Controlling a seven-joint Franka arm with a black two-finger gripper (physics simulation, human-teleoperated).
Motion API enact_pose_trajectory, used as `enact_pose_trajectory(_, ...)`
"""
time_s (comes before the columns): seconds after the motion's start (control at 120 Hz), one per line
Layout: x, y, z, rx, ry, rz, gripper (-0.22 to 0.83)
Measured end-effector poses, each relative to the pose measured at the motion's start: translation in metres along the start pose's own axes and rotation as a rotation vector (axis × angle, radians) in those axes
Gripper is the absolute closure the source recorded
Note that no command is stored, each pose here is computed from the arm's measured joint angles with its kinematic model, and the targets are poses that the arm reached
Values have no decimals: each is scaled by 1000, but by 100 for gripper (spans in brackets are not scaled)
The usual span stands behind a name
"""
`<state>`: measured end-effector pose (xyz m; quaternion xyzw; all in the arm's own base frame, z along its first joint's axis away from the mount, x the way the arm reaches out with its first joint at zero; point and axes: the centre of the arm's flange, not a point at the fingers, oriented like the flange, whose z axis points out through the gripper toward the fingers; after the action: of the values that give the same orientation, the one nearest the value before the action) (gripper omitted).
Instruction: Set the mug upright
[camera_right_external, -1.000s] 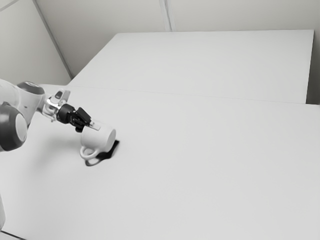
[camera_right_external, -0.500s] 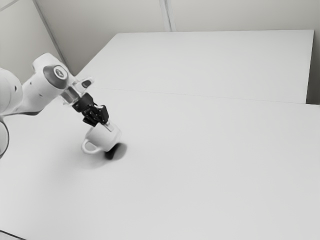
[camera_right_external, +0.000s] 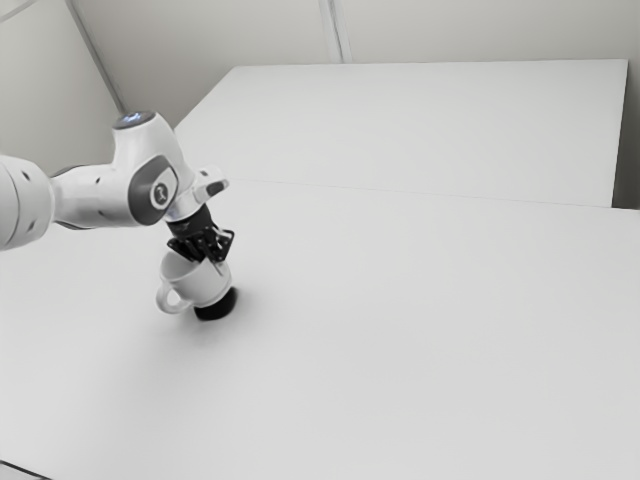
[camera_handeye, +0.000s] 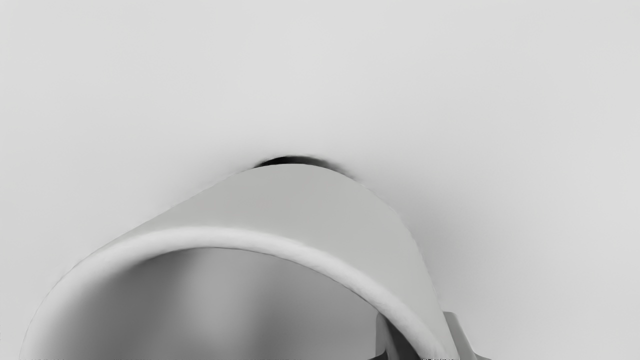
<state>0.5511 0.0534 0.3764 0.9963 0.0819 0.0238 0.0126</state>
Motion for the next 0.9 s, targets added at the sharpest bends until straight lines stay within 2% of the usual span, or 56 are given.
enact_pose_trajectory(0.308, -17, 11, 15, 75, -9, -154, 77)
enact_pose_trajectory(0.625, -33, 20, 24, 110, -91, -304, 77)
enact_pose_trajectory(0.9, -33, 27, 40, 139, -131, -386, 77)
